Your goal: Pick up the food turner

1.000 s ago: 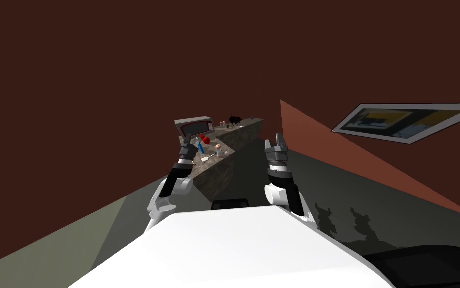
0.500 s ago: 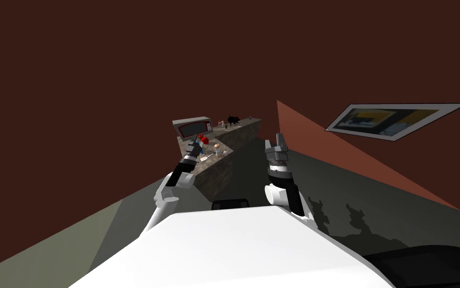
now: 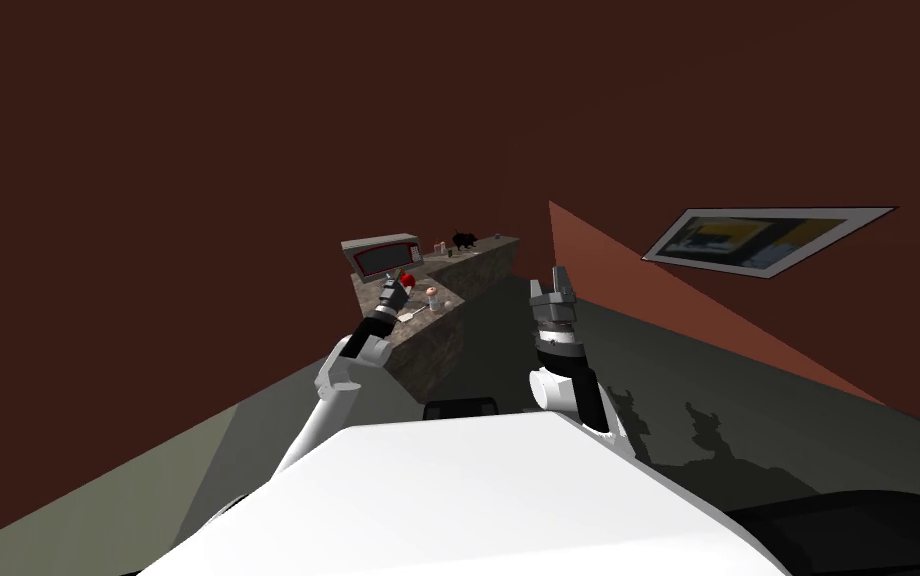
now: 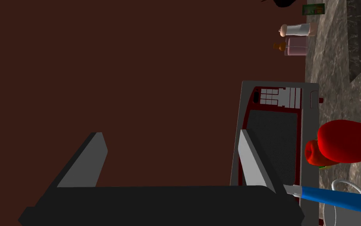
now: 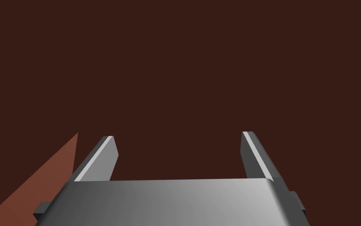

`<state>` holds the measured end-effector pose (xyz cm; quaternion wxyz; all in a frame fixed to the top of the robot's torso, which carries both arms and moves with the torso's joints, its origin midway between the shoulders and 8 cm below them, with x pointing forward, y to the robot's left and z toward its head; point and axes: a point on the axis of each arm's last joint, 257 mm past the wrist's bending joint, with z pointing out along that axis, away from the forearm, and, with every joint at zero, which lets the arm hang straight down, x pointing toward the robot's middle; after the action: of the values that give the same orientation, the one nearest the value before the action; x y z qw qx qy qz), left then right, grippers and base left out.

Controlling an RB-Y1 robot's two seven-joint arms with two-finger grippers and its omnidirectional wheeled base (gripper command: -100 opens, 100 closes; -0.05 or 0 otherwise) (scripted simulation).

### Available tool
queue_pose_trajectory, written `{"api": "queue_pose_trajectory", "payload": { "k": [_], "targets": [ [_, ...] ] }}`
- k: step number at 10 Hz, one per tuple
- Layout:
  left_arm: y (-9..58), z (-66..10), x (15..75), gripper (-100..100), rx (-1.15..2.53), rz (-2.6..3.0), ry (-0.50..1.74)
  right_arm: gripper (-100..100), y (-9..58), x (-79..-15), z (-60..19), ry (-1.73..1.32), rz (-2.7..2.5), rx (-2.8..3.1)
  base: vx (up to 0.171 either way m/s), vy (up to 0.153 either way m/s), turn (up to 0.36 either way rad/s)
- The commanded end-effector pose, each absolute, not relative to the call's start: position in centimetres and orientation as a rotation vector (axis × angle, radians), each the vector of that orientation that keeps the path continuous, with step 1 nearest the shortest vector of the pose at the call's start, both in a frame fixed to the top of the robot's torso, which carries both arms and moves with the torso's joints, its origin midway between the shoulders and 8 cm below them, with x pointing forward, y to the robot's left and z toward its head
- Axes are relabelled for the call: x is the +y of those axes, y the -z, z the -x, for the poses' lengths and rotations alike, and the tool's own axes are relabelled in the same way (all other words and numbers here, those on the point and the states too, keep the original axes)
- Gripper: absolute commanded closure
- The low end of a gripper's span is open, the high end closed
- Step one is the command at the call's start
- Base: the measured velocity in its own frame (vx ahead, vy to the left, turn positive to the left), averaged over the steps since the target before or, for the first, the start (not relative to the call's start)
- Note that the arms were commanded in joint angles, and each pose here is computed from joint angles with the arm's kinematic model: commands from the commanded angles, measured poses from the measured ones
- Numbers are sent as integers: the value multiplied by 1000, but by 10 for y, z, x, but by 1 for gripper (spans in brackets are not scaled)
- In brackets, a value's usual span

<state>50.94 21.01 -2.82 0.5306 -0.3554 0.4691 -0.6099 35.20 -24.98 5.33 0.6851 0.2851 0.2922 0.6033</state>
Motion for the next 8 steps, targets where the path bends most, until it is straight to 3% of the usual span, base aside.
{"api": "queue_pose_trajectory", "payload": {
  "k": [1, 8],
  "targets": [
    [41, -517, 213, -100, 1157, 898, 1444, 0, -53, -250, -352, -1352, -639, 655, -21, -2, -45],
    [88, -556, 219, -100, 1285, 1116, 1419, 0, -53, -250, -352, -1352, -639, 655, -12, -3, -44]
  ]
}}
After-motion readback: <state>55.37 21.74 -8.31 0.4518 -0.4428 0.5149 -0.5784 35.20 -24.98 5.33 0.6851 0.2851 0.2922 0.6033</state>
